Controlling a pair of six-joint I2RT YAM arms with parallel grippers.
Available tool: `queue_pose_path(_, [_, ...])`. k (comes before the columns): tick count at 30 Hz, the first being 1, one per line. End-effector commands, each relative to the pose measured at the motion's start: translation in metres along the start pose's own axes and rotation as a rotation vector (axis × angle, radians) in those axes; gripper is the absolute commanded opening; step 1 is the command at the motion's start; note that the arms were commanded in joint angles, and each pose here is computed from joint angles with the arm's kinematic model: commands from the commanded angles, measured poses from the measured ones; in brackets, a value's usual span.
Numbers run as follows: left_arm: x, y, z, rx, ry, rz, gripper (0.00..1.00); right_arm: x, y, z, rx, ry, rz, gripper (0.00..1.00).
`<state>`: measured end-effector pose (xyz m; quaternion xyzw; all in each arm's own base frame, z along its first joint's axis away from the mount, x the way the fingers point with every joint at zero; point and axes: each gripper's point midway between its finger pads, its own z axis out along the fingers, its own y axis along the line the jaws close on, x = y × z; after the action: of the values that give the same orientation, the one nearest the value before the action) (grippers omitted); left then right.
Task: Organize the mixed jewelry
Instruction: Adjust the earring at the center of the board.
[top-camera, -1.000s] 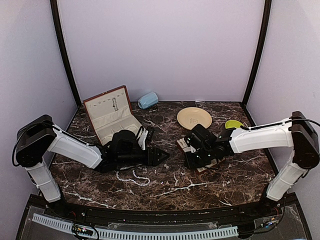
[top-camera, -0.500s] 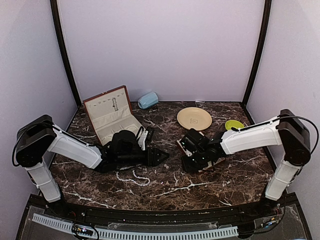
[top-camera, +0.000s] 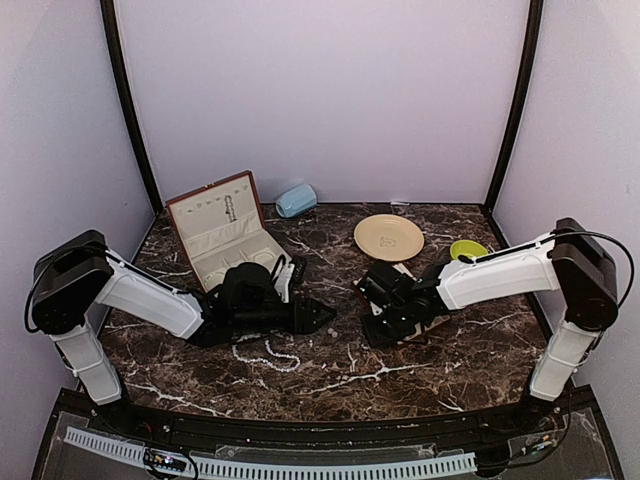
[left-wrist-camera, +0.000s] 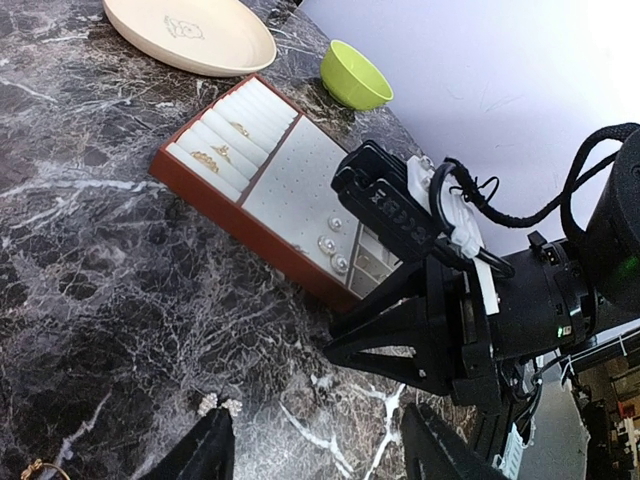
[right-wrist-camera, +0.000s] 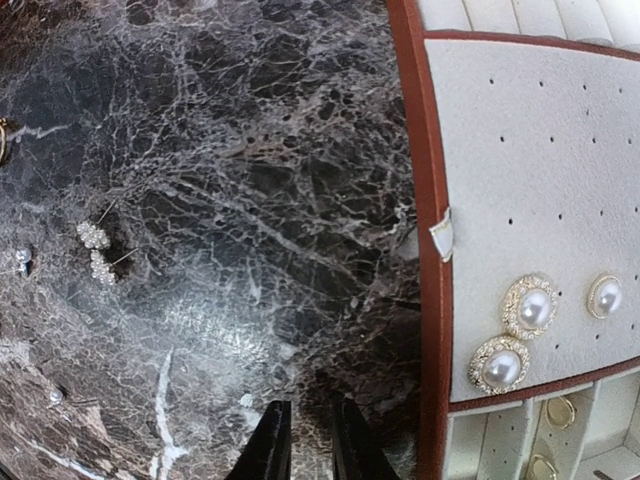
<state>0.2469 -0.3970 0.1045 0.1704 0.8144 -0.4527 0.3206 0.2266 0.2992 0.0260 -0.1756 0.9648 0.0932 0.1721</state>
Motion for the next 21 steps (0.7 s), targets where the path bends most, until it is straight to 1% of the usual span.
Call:
queue_pose_path(1, [-0.007, -0.005, -0.007, 0.012, -0.028, 0.013, 0.6, 0.001, 0.0, -0.002, 0.028, -0.008, 0.004, 0.17])
queue_pose_path(9, [-0.007, -0.004, -0.008, 0.009, -0.03, 0.009, 0.61, 0.0, -0.011, -0.004, 0.104, -0.027, 0.009, 0.2])
queue_pose_path(21, [-0.007, -0.004, -0.01, 0.007, -0.031, 0.01, 0.61, -0.017, 0.001, -0.017, 0.052, -0.086, 0.039, 0.21])
